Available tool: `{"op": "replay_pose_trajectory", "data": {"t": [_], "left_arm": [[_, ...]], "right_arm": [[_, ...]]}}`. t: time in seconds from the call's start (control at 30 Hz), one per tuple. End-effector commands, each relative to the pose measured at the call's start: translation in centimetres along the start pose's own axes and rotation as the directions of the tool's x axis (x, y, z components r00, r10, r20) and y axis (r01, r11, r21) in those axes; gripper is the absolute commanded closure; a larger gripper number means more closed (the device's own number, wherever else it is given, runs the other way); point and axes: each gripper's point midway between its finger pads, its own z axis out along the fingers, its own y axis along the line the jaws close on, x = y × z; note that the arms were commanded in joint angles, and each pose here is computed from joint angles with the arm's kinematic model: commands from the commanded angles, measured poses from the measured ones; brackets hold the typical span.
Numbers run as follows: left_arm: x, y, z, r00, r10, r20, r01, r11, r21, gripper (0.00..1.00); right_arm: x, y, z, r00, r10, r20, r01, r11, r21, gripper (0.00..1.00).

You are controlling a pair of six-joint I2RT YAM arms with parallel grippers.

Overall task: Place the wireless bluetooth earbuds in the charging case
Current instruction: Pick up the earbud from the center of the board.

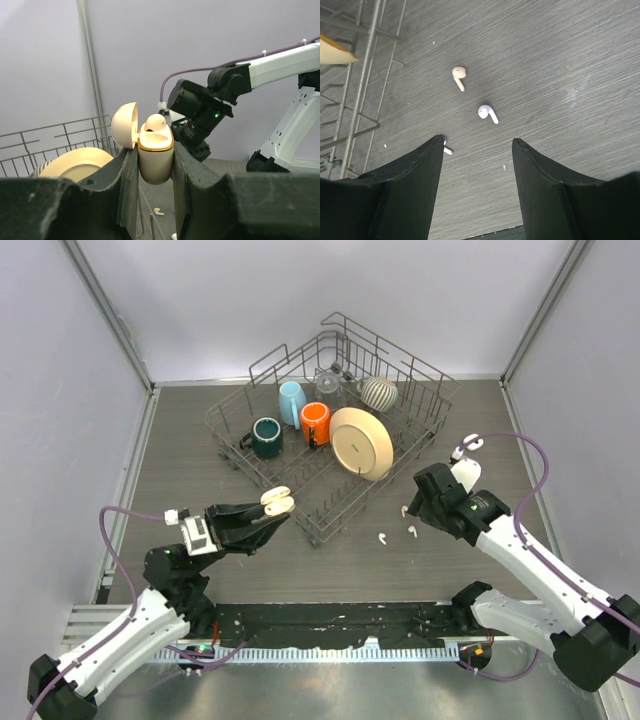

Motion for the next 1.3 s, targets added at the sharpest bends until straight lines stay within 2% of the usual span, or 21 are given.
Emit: {"op": "replay_pose_trajectory", "data": {"t": [0.0, 0.33, 0.63, 0.9, 1.27], "left_arm": [[-1.9, 0.3, 0.0, 0.998, 0.026, 0.061, -0.025, 0.999, -0.027, 1.0], [-1.8, 0.7, -0.4, 0.997, 0.022, 0.069, -0.018, 0.998, -0.059, 1.0], [-1.5, 0.8, -0.5, 0.998, 0.018, 0.06, -0.014, 0.998, -0.064, 1.0], [-1.3, 0.9, -0.4, 0.998, 0.019, 0.056, -0.016, 0.998, -0.065, 1.0], [-1.3, 0.9, -0.2, 0.998, 0.019, 0.054, -0.015, 0.998, -0.061, 1.0]], "right_arm": [[-0.4, 1.9, 1.0, 0.999, 0.01, -0.033, -0.014, 0.995, -0.099, 0.38], [0.5, 2.3, 4.4, 0.996, -0.026, -0.087, 0.021, 0.998, -0.054, 0.4], [1.1, 2.8, 7.6, 0.991, -0.08, -0.106, 0.077, 0.997, -0.032, 0.47], [1.3, 2.9, 9.7, 0.991, -0.116, -0.073, 0.112, 0.993, -0.048, 0.47], [1.4, 3.0, 11.7, 0.994, -0.103, -0.045, 0.101, 0.994, -0.034, 0.55]]}}
